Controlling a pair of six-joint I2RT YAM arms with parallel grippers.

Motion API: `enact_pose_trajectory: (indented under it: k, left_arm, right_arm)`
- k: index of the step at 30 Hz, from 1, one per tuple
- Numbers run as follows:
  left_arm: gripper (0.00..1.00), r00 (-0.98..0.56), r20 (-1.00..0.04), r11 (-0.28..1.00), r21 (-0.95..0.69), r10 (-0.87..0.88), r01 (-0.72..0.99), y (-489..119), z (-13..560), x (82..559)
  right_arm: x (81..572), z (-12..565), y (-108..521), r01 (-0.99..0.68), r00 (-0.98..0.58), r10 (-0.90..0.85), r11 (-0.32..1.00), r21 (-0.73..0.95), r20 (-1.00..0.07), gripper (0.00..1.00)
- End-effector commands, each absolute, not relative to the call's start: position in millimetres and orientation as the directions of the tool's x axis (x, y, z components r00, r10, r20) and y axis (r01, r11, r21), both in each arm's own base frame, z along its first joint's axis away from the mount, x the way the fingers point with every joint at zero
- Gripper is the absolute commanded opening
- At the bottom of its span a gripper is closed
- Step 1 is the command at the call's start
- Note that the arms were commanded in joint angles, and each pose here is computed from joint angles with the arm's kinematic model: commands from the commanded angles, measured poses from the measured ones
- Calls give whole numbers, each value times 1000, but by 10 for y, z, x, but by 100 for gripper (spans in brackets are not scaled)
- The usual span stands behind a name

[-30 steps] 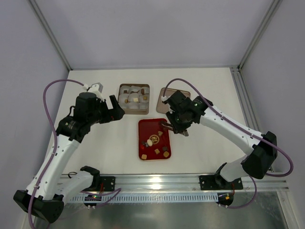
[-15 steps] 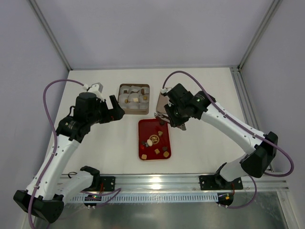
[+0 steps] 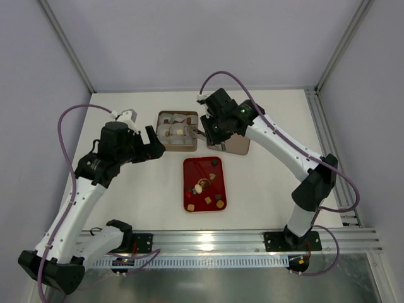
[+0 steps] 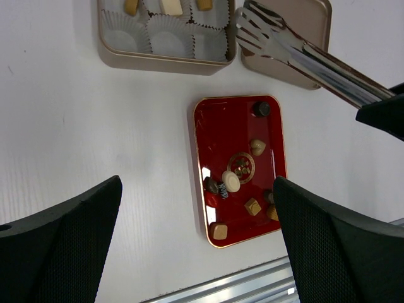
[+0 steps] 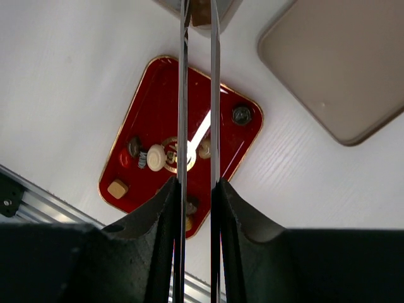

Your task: Pack the chocolate

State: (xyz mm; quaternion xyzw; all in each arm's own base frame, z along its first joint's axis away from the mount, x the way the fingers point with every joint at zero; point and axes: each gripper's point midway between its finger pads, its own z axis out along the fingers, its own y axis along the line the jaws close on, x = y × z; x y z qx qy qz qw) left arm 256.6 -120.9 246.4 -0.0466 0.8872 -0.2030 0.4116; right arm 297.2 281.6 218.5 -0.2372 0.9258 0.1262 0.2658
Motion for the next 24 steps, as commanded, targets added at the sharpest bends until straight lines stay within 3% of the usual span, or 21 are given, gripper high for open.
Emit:
enact_pose_trajectory:
  k: [1, 24]
  left_arm:
    - [100, -608, -753, 913, -393, -251, 109, -1220, 2659, 2678]
    - [100, -620, -756, 934, -342, -210, 101, -1193, 2607, 2785]
  right_arm:
    - [3246, 2474, 3048, -521, -693, -324, 842, 137, -643, 29]
    - [3368, 2015, 3252, -557, -715, -387, 819, 140, -582, 30]
